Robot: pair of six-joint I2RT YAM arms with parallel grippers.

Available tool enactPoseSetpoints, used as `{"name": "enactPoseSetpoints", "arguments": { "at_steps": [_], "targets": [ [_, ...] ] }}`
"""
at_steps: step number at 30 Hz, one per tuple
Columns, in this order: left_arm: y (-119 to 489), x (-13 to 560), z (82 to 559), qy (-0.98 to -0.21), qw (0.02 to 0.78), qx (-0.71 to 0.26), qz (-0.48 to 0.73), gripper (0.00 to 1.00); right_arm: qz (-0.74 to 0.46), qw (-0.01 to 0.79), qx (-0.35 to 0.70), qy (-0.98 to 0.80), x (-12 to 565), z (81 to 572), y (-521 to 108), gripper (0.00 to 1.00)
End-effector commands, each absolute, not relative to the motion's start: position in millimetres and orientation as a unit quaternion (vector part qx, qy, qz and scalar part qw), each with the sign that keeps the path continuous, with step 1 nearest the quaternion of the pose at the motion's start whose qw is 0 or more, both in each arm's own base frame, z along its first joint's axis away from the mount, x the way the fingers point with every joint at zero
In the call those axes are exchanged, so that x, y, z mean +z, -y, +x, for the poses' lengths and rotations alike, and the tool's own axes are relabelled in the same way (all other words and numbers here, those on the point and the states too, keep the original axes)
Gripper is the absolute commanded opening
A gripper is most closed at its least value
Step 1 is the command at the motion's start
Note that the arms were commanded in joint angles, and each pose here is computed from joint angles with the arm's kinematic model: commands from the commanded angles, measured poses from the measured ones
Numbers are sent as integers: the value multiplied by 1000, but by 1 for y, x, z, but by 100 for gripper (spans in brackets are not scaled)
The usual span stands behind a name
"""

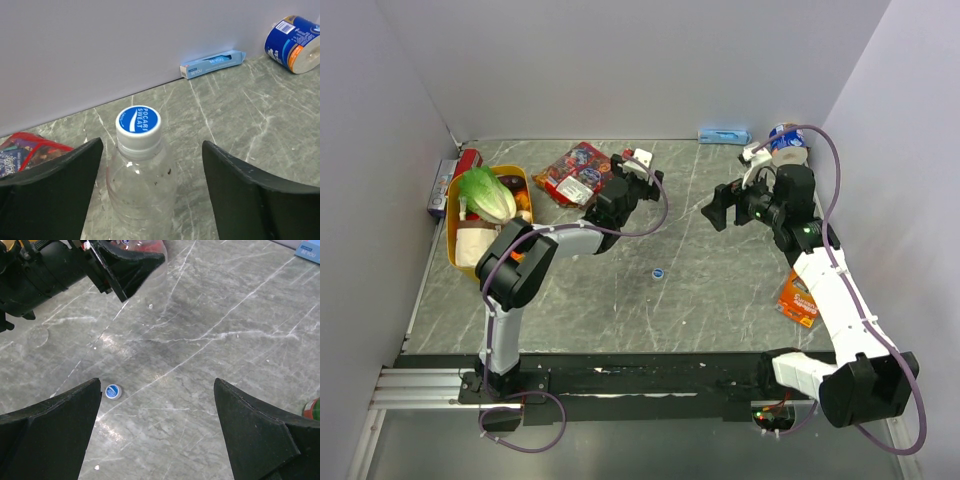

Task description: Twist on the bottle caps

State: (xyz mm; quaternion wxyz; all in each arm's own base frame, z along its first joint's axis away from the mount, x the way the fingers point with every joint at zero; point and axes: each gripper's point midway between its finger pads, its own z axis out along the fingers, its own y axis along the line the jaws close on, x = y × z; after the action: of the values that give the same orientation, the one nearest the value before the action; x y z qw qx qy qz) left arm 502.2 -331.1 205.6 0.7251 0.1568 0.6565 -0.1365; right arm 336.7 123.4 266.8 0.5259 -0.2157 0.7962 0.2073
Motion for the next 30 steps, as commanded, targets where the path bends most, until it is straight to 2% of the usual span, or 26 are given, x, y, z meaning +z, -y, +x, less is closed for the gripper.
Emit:
{"name": "enactPoseSetpoints", "arguments": {
  "at_steps": [1,2,4,15,17,18,20,23,26,29,30],
  "targets": [
    [332,229,504,-643,738,-148,142,90,-219,558,209,-772,293,344,-125,100],
    [330,228,504,-647,736,-143,139,99,-220,558,210,-772,293,344,-126,100],
    [325,229,502,-657,729,-140,131,96,-221,561,212,-769,295,345,-127,100],
    [302,225,465,-703,686,-141,126,96,-233,574,213,-755,307,351,-130,100],
    [304,258,451,-692,690,-171,128,96,-235,582,206,-751,310,350,-129,100],
    [304,256,444,-709,668,-180,137,96,-235,585,201,-750,310,351,-127,100],
    [305,304,425,-692,673,-213,150,96,-234,586,195,-751,311,353,-126,100],
    [291,344,392,-703,650,-233,171,96,-258,581,223,-739,325,355,-146,100],
    [248,382,368,-703,656,-233,150,96,-337,588,253,-690,344,341,-202,100],
    [181,422,368,-681,705,-170,95,96,-405,578,293,-645,354,328,-256,100],
    [146,430,376,-677,724,-115,61,96,-416,567,322,-634,355,316,-280,99]
  ]
}}
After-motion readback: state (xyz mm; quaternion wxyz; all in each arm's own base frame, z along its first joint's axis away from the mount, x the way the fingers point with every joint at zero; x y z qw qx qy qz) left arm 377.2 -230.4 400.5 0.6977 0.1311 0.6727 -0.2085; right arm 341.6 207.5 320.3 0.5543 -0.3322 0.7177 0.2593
